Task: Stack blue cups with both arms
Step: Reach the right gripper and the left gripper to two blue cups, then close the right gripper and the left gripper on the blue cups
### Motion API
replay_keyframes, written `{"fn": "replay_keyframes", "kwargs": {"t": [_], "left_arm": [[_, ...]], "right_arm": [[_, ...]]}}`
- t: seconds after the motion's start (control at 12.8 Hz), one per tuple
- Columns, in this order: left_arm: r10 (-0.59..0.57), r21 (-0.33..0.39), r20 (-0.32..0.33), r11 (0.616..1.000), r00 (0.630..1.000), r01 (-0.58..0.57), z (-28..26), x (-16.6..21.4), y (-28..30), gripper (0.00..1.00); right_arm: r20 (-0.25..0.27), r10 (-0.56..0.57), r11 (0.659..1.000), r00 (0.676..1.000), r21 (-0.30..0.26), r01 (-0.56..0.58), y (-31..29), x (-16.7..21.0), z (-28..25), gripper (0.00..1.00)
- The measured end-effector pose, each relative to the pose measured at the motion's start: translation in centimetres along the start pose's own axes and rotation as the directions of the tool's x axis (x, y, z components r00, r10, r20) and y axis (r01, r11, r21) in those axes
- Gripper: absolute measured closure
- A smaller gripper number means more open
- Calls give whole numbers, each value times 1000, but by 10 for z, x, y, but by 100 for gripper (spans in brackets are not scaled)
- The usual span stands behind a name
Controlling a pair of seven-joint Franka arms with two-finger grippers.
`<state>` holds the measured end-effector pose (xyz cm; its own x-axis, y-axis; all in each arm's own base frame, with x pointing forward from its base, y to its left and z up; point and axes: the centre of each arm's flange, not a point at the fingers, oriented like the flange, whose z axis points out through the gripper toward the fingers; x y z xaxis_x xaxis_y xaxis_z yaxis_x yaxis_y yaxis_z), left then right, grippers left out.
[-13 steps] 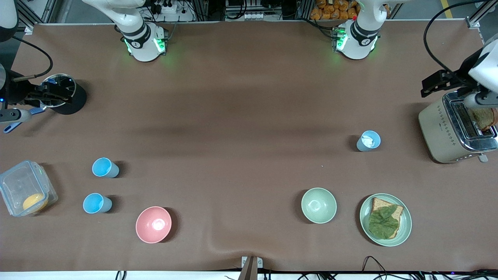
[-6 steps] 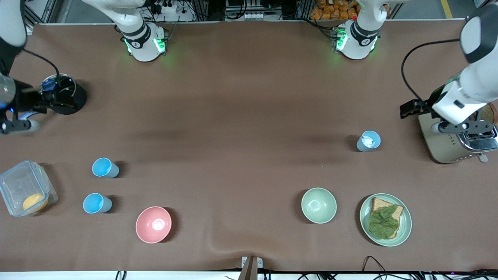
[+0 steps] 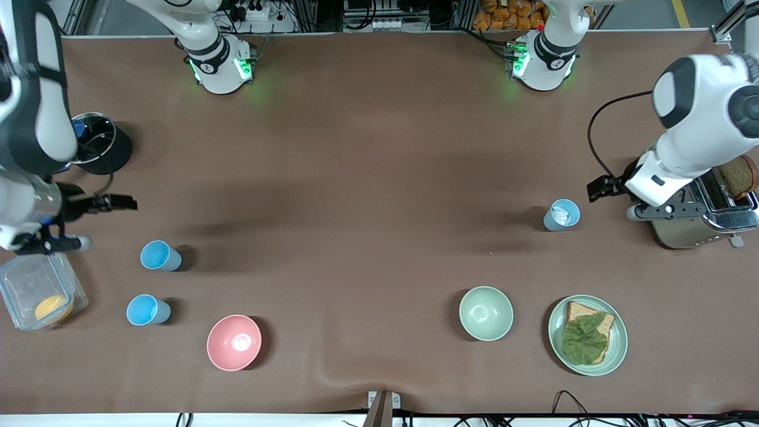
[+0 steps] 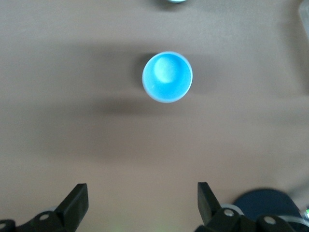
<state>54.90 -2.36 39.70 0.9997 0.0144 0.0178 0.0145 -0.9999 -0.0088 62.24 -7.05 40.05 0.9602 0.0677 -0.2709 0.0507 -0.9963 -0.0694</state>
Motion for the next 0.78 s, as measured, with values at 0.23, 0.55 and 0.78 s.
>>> {"fn": "replay_keyframes", "kwargs": {"t": [0.23,0.55,0.78], "left_arm": [[-8,-8,-35,1000,999,7,62,-15,-5,0],[-32,-18,-29,999,999,31,117,-10,-17,0],[-36,-21,-10,999,999,35,140,-11,-18,0]], "right_arm": [[-7,2,1000,1000,0,-2,14,21,46,0],[-30,17,1000,999,-4,-18,30,38,80,0],[-66,-8,1000,998,-9,8,45,53,109,0]]}}
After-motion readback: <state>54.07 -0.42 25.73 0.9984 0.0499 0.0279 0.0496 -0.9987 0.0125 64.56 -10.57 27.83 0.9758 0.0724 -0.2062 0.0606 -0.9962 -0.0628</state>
